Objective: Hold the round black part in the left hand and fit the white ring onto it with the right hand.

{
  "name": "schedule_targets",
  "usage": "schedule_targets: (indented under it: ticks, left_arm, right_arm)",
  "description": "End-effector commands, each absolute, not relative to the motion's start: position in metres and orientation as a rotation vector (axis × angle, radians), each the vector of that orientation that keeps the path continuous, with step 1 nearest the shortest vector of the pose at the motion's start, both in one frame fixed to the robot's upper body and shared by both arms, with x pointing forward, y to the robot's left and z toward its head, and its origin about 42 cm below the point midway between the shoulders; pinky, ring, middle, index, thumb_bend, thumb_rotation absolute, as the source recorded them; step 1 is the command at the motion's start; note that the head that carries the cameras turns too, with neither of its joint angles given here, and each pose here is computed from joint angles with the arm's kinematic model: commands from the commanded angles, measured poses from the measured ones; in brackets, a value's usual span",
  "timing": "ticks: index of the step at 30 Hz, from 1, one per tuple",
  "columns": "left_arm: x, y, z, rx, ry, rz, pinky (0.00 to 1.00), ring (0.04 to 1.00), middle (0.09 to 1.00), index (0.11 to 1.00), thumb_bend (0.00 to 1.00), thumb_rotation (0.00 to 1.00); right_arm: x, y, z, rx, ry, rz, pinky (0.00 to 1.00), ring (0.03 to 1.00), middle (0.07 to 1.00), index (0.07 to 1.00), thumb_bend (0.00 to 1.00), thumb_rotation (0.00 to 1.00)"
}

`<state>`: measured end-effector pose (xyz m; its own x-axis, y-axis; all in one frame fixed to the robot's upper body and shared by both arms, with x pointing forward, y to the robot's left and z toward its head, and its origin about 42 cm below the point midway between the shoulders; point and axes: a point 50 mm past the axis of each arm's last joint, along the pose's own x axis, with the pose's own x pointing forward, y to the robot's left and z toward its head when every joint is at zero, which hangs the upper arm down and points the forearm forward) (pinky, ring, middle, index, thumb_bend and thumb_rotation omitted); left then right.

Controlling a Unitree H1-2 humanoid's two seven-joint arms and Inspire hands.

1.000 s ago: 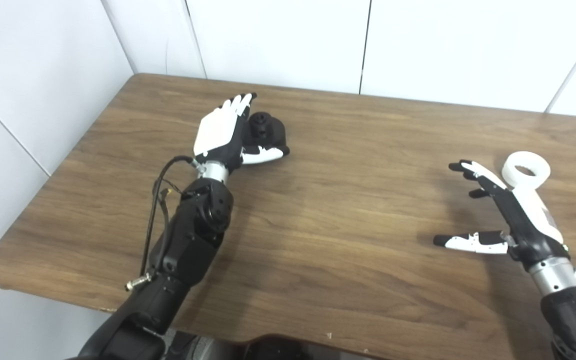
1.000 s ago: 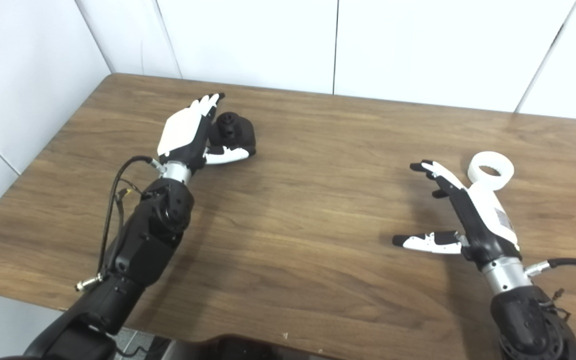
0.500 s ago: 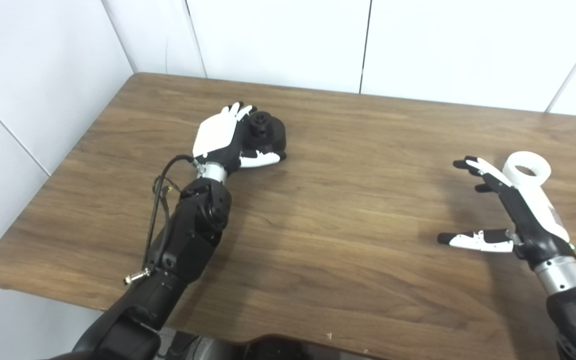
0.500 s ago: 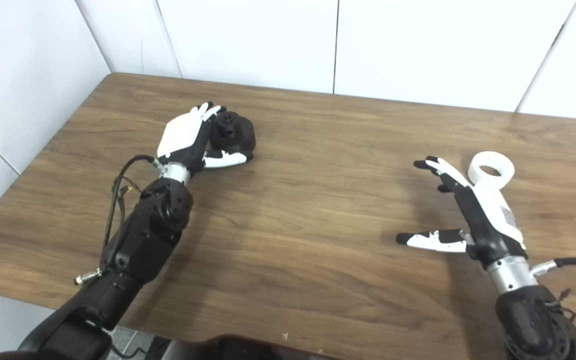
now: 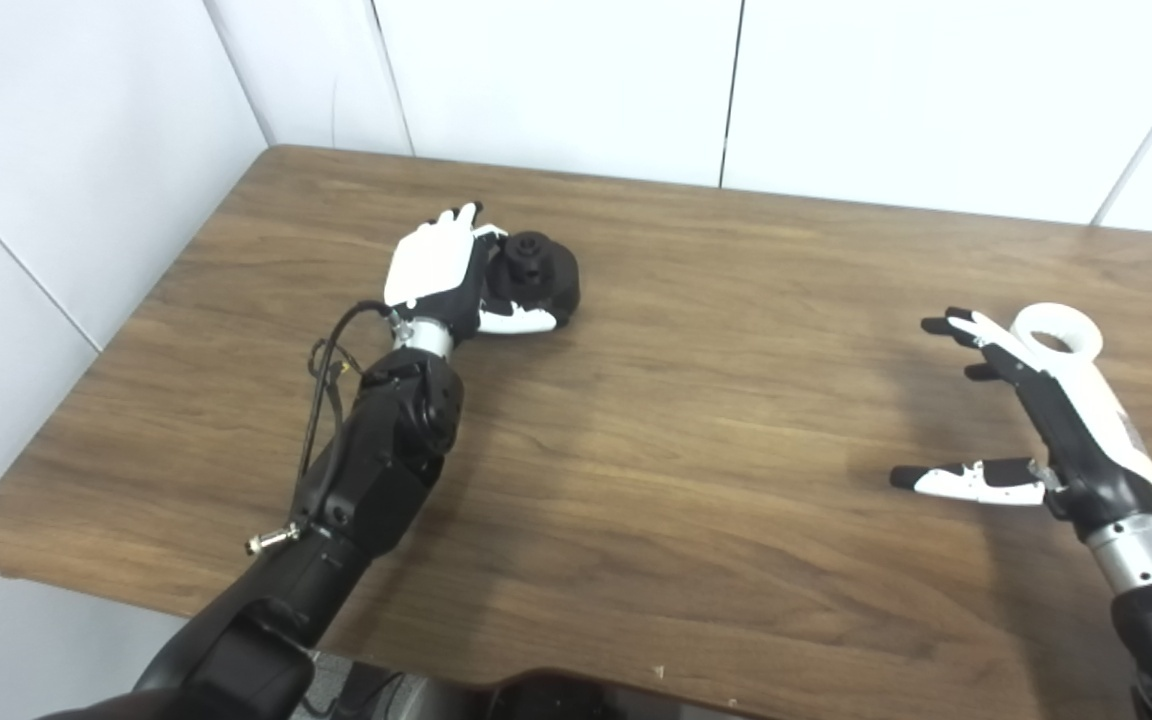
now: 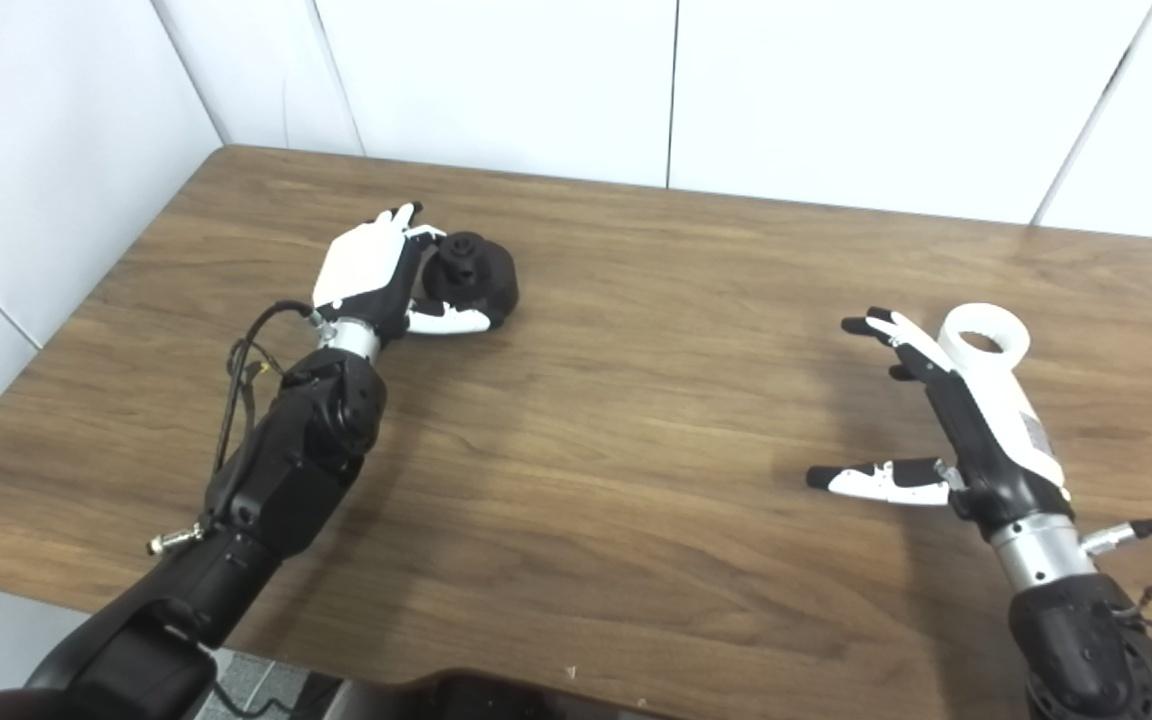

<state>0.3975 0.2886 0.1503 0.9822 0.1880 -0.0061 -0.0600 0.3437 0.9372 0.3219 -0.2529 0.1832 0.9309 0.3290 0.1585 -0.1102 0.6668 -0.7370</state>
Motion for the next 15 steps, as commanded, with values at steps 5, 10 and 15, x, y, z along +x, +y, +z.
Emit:
schedule_targets:
  ticks: [5, 10, 15]
  left_arm:
    - [0.4102, 0.2909, 0.1708, 1.264, 0.066, 0.226, 1.0, 1.0, 1.0, 0.617, 0.98, 0.43]
    - [0.4089, 0.2902, 0.1692, 1.264, 0.041, 0.228, 1.0, 1.0, 1.0, 0.587, 0.96, 0.38]
    - [0.4047, 0.2872, 0.1659, 1.245, 0.006, 0.199, 1.0, 1.0, 1.0, 0.574, 0.95, 0.34]
  right_arm:
    - [0.3246, -0.2551, 0.2021, -0.814, -0.383, 0.234, 0.76, 0.882, 0.922, 0.84, 0.88, 0.21]
    - [0.3242, -0.2541, 0.2043, -0.816, -0.382, 0.234, 0.77, 0.884, 0.924, 0.842, 0.88, 0.2]
    - [0.323, -0.2535, 0.2062, -0.814, -0.386, 0.231, 0.77, 0.883, 0.922, 0.841, 0.88, 0.2]
